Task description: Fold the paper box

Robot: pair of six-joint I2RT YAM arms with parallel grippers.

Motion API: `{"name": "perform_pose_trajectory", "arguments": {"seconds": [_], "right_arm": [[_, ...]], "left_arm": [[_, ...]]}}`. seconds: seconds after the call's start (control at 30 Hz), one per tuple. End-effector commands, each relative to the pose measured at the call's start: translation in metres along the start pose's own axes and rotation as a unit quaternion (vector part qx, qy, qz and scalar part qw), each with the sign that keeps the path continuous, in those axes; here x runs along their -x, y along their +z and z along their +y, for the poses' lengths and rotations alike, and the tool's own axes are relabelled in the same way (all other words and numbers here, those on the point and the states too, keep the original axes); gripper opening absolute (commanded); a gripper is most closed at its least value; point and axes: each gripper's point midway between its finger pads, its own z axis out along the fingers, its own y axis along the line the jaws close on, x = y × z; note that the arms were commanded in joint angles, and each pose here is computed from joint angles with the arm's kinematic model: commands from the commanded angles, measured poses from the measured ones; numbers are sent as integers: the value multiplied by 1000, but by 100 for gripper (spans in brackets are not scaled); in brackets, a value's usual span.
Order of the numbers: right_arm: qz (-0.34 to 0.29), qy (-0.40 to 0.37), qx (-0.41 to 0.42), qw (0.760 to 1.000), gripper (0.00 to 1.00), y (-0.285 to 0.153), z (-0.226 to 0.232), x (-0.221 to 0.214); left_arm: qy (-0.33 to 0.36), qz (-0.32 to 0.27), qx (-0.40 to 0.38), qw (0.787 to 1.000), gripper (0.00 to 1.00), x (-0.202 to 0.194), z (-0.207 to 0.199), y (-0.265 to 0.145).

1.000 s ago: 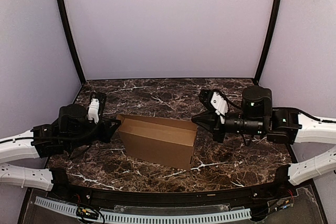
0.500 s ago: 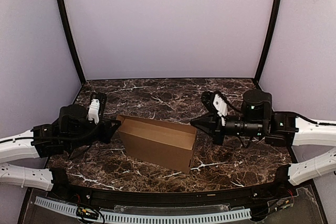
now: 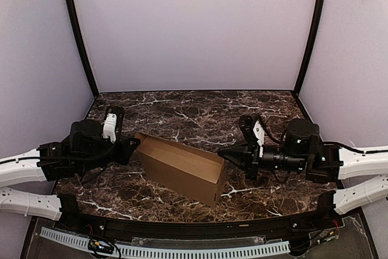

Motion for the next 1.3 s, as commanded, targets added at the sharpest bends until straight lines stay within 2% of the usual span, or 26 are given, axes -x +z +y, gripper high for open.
{"name": "perform_pose_trajectory", "arguments": {"seconds": [0.0, 0.1, 0.2, 0.27, 0.3, 0.37, 0.5, 0.6, 0.7, 0.8, 0.87, 1.07, 1.27], "right_arm": [[113, 17, -12, 993, 0, -4, 2, -64], [97, 5, -44, 994, 1, -11, -8, -39], [82, -5, -97, 992, 10, -24, -24, -13], [77, 0, -142, 987, 13, -35, -38, 2], [75, 7, -160, 984, 19, -40, -43, 6], [69, 18, -179, 981, 38, -50, -50, 13], [68, 43, -183, 980, 49, -64, -50, 13], [67, 62, -178, 980, 63, -70, -47, 11], [77, 67, -172, 980, 62, -67, -46, 10], [95, 78, -193, 974, 50, -57, -53, 10], [98, 83, -202, 971, 47, -49, -56, 13], [105, 76, -211, 969, 47, -17, -64, 24], [116, 70, -261, 956, 48, -1, -86, 26]], "left_arm": [[35, 135, 45, 989, 1, -73, 25, 5], [33, 137, 50, 989, 1, -75, 28, 5], [29, 135, 54, 989, 1, -75, 29, 5], [26, 132, 55, 989, 1, -74, 30, 5], [25, 131, 54, 990, 1, -73, 30, 4], [22, 128, 55, 990, 1, -72, 29, 4], [4, 126, 64, 990, 1, -73, 31, 4], [-15, 120, 82, 989, 1, -76, 37, 4], [-29, 113, 96, 989, 1, -75, 41, 2], [-38, 103, 108, 988, 1, -68, 42, 1], [-44, 98, 114, 988, 1, -65, 41, 0], [-35, 96, 132, 986, 1, -61, 29, 1], [-17, 94, 141, 985, 1, -55, 17, 3]]}}
